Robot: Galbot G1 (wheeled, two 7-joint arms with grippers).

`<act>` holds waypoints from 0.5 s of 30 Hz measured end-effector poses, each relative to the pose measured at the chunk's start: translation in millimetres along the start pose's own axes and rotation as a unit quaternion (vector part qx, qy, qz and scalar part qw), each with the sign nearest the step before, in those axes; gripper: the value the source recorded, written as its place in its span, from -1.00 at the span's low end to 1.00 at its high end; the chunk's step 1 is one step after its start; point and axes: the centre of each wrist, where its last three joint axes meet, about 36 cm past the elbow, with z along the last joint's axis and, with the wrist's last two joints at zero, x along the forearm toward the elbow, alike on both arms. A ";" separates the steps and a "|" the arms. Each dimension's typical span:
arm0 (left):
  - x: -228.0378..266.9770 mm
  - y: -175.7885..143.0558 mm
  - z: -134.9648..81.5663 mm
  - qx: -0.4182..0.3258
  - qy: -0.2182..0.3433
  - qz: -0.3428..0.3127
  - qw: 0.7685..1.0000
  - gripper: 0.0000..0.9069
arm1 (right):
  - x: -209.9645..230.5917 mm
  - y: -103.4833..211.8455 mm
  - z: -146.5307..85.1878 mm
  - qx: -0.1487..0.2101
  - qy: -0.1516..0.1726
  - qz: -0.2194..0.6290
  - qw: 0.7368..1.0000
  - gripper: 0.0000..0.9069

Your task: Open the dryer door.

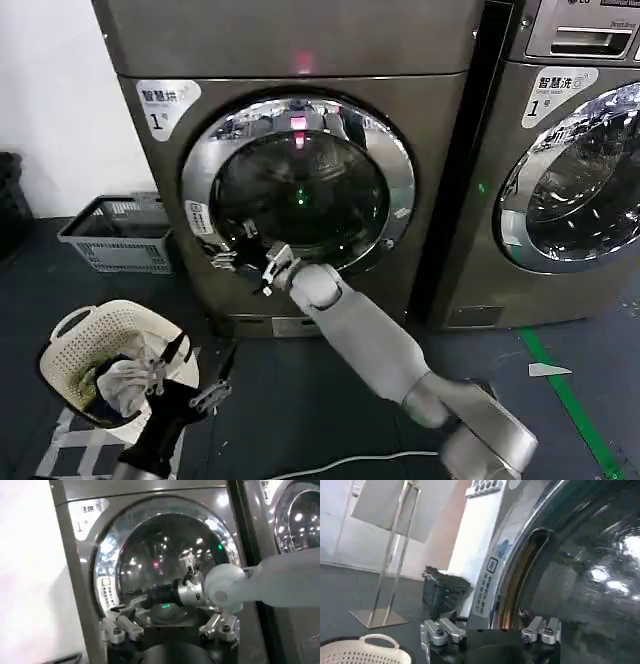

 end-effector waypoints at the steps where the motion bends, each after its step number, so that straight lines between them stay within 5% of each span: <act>1: 0.2 0.2 0.0 0.000 0.000 0.000 1.000 1.00 | -1.7 0.5 -0.3 0.000 0.000 -0.002 1.000 1.00; 15: -2.9 3.5 6.2 0.001 0.001 -0.004 1.000 1.00 | 9.1 0.2 8.6 -0.001 -0.005 -0.096 0.995 1.00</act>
